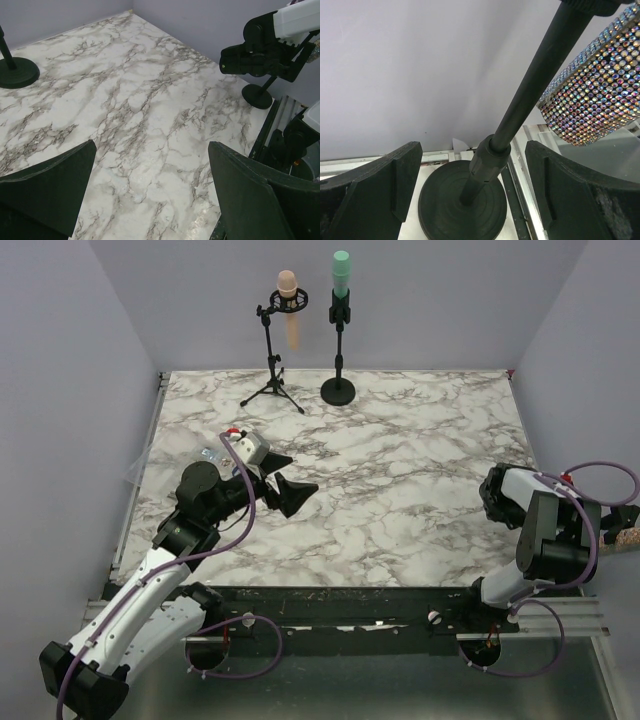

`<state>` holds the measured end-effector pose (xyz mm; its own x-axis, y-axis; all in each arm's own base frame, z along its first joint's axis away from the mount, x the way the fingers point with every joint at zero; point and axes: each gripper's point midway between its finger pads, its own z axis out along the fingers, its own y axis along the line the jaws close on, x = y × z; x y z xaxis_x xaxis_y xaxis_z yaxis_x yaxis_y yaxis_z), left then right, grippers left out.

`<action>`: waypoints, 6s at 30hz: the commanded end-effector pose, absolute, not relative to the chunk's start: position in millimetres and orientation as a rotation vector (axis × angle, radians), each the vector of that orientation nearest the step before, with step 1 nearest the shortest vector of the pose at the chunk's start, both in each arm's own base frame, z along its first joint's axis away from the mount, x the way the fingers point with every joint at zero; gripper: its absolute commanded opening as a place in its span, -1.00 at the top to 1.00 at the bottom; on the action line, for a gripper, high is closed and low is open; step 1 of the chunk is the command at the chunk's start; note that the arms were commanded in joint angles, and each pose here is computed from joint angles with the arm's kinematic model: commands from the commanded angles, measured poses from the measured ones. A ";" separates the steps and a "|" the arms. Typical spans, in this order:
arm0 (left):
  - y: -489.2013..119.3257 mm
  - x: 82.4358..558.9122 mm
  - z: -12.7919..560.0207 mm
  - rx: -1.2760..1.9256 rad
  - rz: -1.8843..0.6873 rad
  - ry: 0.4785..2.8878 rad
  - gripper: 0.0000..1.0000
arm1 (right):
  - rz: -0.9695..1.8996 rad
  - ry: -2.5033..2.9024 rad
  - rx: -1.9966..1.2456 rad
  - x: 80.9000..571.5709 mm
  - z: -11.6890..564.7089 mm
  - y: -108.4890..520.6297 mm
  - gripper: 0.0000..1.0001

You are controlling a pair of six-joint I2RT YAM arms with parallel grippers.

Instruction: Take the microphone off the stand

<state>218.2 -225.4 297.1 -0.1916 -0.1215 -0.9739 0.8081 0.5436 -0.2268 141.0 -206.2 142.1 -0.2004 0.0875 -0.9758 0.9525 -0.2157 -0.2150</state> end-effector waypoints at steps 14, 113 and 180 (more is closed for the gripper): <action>-230.9 216.3 299.7 0.650 -0.940 1.527 -0.97 | -1.465 1.149 1.184 160.0 172.7 -219.9 0.05; -224.7 225.0 295.9 0.648 -0.868 1.550 -0.97 | 0.633 1.901 0.044 215.3 229.7 231.3 -1.00; -242.2 194.0 307.5 0.801 -1.008 1.411 -0.98 | 0.203 1.472 0.022 310.3 345.1 106.6 0.57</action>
<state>204.2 -237.6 307.0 -0.1124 -0.0951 -0.9891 0.8841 0.4448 -0.1433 318.6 79.3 332.3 0.0645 0.1518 -0.9863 0.0672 0.9855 0.1561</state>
